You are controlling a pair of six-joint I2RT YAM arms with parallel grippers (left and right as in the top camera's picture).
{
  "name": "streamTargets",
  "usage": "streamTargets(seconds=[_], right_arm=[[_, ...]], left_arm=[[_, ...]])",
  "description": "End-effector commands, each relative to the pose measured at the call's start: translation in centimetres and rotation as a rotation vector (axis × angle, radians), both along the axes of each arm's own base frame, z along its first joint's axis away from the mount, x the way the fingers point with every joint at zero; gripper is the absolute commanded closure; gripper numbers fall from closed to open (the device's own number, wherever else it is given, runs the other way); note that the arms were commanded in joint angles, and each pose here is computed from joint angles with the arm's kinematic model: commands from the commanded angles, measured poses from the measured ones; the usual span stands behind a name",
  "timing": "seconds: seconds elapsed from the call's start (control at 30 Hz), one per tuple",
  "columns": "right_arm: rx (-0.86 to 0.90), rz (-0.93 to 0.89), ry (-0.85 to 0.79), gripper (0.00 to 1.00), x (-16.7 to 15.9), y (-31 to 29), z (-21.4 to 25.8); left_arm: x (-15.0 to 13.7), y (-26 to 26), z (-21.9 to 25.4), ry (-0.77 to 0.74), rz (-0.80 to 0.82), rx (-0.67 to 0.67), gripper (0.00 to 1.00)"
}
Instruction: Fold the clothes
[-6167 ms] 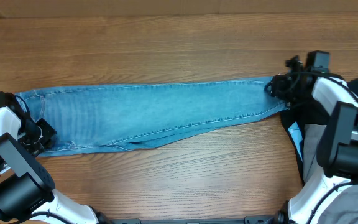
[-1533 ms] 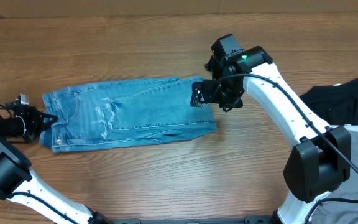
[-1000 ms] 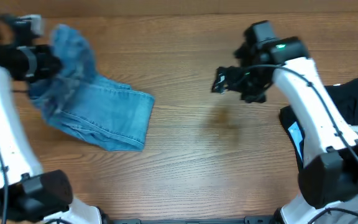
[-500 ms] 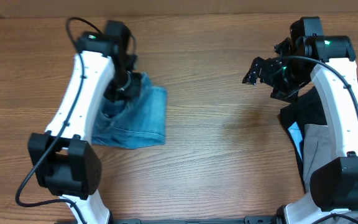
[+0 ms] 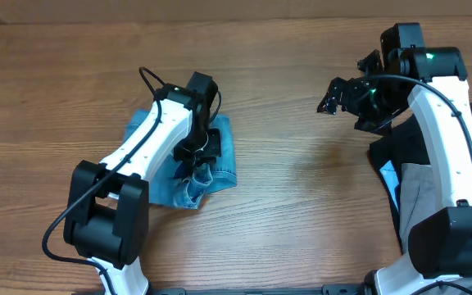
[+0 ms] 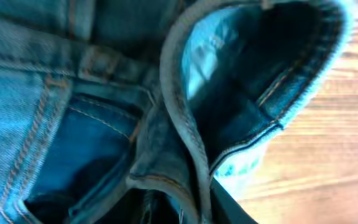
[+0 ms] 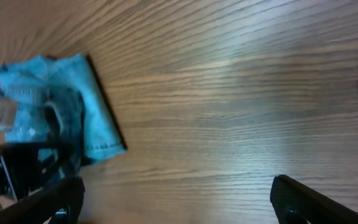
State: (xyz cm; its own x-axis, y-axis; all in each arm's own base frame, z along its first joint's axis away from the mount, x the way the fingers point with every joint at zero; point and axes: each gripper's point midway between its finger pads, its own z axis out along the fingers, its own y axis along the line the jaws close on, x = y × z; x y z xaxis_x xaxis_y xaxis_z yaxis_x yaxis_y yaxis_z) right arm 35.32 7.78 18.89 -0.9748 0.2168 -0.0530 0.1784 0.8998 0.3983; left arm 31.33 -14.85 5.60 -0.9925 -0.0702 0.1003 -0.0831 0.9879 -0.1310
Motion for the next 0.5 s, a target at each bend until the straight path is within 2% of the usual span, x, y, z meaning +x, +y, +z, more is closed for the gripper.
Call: streamTargets(seconds=[0.0,0.13,0.23,0.3,0.37,0.47], right_arm=[[0.06,0.125,-0.037,0.0,-1.4,3.2,1.5],[0.062,0.243,0.012,0.0,-3.7,7.6,-0.8],[0.086,0.261,0.058,0.0,-5.5,12.1,-4.7],[0.151,0.31,0.043,0.03,-6.8,15.7,-7.2],[0.177,0.312,0.005,0.05,-6.9,17.5,-9.0],[0.25,0.33,-0.05,0.15,-7.0,19.9,-9.9]], left_arm=[[0.5,-0.7,2.8,-0.004,0.012,-0.057,0.67],[2.6,0.5,8.4,-0.107,-0.007,-0.066,0.61],[3.8,3.9,12.4,-0.199,0.042,0.034,0.55],[3.8,5.8,13.4,-0.216,0.053,0.07,0.49],[3.4,7.1,13.4,-0.196,0.046,0.092,0.48],[2.8,9.2,13.2,-0.16,0.064,0.12,0.48]])
